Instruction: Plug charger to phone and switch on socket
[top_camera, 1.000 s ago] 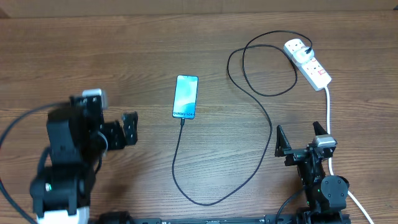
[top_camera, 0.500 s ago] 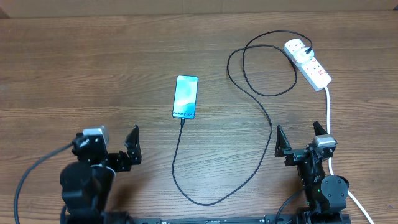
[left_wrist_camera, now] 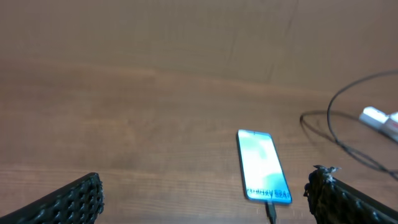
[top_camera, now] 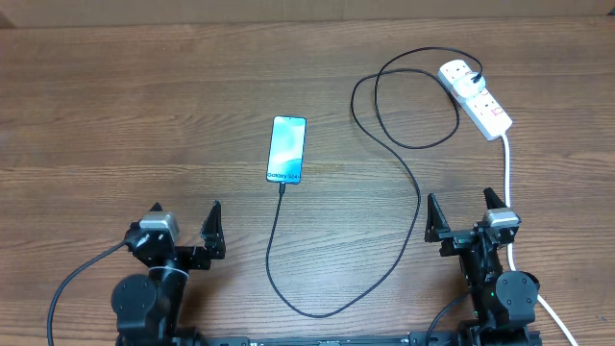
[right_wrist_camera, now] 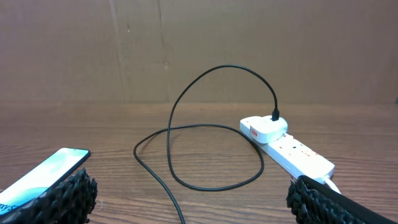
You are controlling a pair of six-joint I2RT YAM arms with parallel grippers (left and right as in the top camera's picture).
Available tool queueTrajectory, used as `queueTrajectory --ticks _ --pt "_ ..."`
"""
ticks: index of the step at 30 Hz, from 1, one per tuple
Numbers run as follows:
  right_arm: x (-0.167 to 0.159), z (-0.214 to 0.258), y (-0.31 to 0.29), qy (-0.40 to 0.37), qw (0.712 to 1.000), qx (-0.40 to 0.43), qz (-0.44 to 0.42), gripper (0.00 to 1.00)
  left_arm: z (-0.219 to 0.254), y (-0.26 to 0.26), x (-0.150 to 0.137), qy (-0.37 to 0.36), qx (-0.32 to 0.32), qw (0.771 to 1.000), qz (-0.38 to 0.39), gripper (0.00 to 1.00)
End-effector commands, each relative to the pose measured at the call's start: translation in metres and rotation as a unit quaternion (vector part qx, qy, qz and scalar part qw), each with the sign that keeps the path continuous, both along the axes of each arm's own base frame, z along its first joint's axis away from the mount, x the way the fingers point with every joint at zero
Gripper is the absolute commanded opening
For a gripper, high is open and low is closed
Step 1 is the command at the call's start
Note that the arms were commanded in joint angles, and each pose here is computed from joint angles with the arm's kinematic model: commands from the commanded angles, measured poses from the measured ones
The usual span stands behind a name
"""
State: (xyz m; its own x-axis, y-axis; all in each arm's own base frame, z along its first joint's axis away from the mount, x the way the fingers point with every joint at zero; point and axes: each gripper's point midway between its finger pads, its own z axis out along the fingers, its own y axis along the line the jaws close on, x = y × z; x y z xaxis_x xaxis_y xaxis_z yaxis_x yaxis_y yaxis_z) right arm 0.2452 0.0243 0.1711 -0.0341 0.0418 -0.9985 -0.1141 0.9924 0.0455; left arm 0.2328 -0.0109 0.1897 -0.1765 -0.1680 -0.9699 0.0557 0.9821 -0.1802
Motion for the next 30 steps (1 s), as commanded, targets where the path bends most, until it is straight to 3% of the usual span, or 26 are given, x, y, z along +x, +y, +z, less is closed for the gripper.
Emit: queueTrajectory --ticks 1,10,20,26,30 --pt "0.0 -0.001 -0.002 -0.003 1.0 -0.001 -0.006 1.0 0.004 0.0 0.0 -0.034 -0.005 0.999 0.001 1.0" --pt "0.0 -0.001 -0.002 -0.003 1.0 -0.001 -0.006 1.0 0.002 0.006 0.01 -0.085 -0.001 0.996 0.023 1.0" --pt "0.0 -0.001 -0.002 -0.003 1.0 -0.001 -0.006 1.0 -0.024 0.035 0.013 -0.064 -0.037 0.992 0.103 1.0" --pt "0.0 -0.001 -0.002 -0.003 1.0 -0.001 -0.006 1.0 -0.033 0.028 0.013 -0.046 0.064 0.994 0.072 0.99" --pt "0.0 -0.001 -0.002 -0.003 1.0 -0.001 -0.006 1.0 -0.034 0.027 0.013 -0.045 0.094 0.993 0.063 1.0"
